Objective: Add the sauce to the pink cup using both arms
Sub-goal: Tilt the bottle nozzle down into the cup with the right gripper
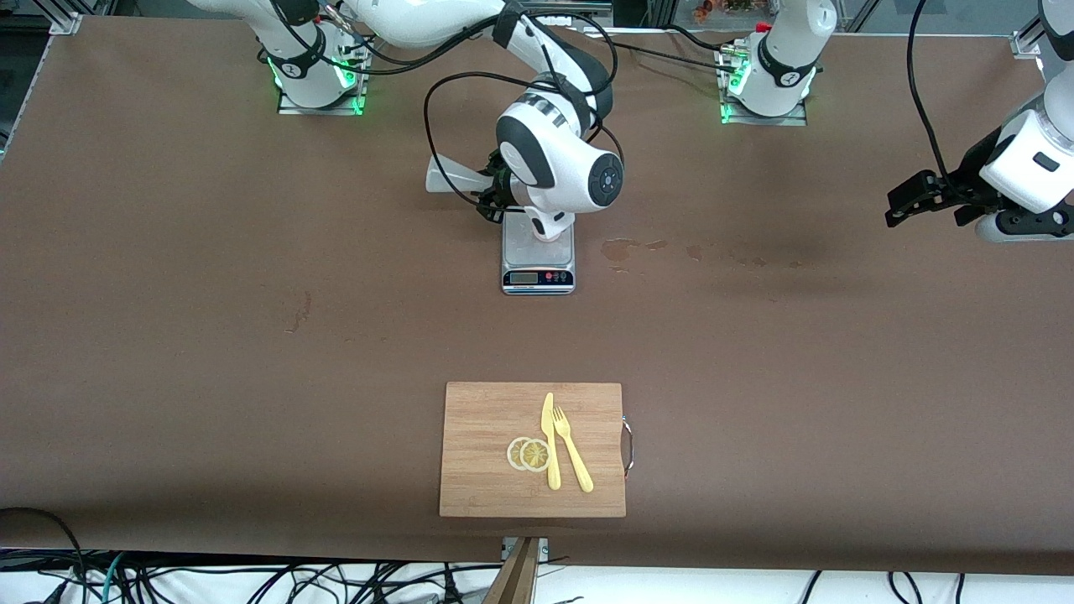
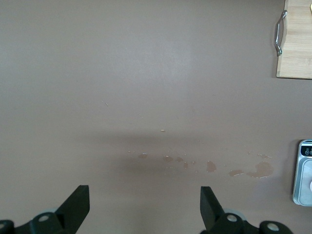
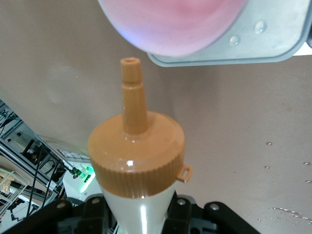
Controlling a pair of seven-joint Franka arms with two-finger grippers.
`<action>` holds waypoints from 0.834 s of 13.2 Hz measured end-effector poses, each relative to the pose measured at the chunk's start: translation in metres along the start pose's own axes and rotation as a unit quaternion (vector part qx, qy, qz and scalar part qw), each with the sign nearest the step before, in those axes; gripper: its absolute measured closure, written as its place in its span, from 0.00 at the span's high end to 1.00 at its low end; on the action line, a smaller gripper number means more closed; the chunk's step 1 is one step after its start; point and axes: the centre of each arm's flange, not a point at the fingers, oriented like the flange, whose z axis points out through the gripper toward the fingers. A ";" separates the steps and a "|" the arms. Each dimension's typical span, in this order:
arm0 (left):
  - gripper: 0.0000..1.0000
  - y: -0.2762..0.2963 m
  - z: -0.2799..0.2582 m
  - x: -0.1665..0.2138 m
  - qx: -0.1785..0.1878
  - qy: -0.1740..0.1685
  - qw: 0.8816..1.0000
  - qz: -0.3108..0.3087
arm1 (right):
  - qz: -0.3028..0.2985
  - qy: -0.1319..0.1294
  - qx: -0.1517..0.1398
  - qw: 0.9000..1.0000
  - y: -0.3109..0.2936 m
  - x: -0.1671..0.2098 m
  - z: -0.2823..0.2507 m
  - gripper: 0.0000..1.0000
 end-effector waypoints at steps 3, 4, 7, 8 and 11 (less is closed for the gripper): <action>1.00 0.000 0.000 0.000 0.000 0.000 1.000 0.000 | 0.001 -0.008 0.005 1.000 0.000 -0.001 -0.005 0.37; 1.00 0.000 0.000 0.000 0.000 0.000 1.000 0.000 | 0.001 -0.010 0.007 1.000 0.000 -0.001 -0.005 0.37; 1.00 0.000 0.000 0.000 0.000 0.000 1.000 0.000 | 0.003 -0.015 0.009 1.000 0.003 0.002 -0.005 0.37; 1.00 0.000 0.000 0.000 0.000 0.000 1.000 0.000 | 0.005 -0.013 0.007 1.000 0.005 0.003 -0.006 0.37; 1.00 0.000 0.000 0.000 0.000 0.000 1.000 0.000 | 0.016 -0.009 0.003 1.000 0.016 0.002 -0.006 0.37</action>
